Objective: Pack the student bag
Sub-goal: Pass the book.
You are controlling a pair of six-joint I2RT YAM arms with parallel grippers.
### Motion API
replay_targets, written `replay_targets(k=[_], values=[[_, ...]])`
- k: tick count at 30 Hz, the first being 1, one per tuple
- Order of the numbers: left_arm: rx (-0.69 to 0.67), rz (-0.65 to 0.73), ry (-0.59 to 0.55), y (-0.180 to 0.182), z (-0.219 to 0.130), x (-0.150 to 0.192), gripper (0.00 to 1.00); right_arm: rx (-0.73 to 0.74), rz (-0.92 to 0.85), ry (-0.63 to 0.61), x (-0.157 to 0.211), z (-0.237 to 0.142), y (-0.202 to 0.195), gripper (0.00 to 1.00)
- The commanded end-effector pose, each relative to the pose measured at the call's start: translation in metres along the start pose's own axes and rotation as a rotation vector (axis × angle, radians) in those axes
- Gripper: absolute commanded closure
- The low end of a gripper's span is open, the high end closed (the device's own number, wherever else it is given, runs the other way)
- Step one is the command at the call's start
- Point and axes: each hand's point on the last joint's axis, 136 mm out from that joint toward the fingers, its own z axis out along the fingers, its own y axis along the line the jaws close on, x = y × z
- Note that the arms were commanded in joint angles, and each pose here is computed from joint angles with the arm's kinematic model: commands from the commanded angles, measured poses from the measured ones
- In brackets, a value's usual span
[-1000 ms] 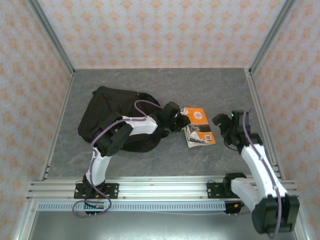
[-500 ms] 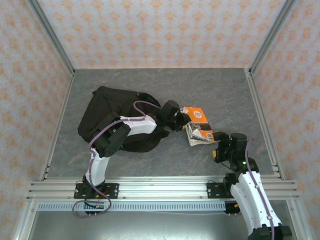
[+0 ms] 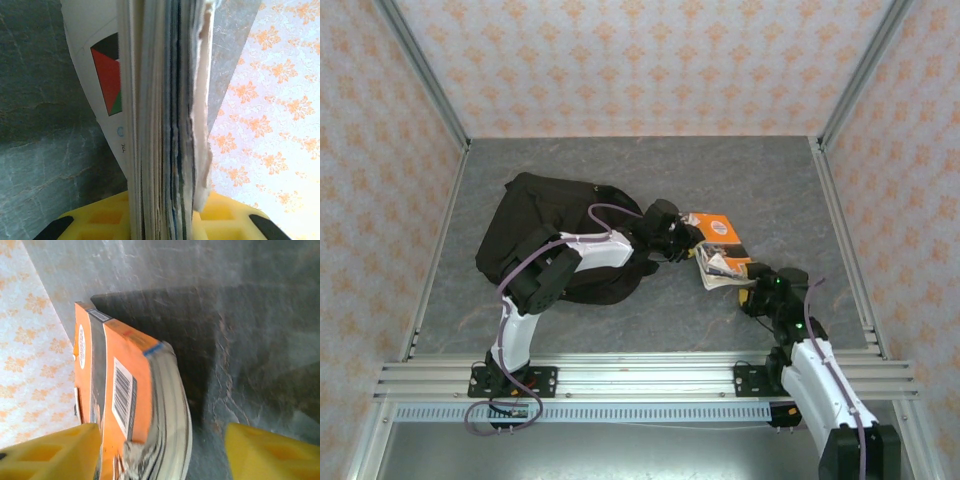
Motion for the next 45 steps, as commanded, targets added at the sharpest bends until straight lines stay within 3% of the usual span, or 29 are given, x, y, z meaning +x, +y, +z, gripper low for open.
replay_targets(k=[1, 3, 8, 13, 16, 21, 27, 36, 45], values=[[0.105, 0.032, 0.046, -0.036, -0.003, 0.013, 0.76, -0.080, -0.037, -0.062, -0.009, -0.002, 0.033, 0.60], [0.088, 0.047, 0.050, -0.035, -0.006, 0.014, 0.72, -0.081, -0.073, -0.072, -0.009, -0.006, 0.042, 0.76], [-0.099, 0.165, -0.009, -0.008, -0.038, 0.003, 0.34, -0.034, -0.264, -0.152, -0.012, -0.036, 0.058, 0.99], [-0.359, 0.426, -0.217, 0.006, -0.101, -0.017, 0.22, -0.026, -0.530, -0.126, 0.002, -0.059, 0.084, 1.00], [-0.397, 0.495, -0.259, 0.008, -0.117, -0.018, 0.20, -0.102, -0.662, -0.013, 0.028, -0.065, 0.105, 1.00], [-0.405, 0.583, -0.217, 0.001, -0.109, 0.002, 0.19, -0.232, -0.828, 0.169, 0.069, -0.081, 0.130, 1.00], [-0.367, 0.628, -0.223, -0.015, -0.106, 0.023, 0.19, -0.302, -0.860, 0.346, 0.096, -0.079, 0.136, 1.00], [-0.318, 0.580, -0.277, -0.025, -0.114, 0.018, 0.19, -0.322, -0.990, 0.397, 0.119, -0.091, 0.136, 1.00], [-0.299, 0.573, -0.284, -0.031, -0.113, 0.015, 0.19, -0.265, -0.983, 0.333, 0.108, -0.087, 0.132, 1.00]])
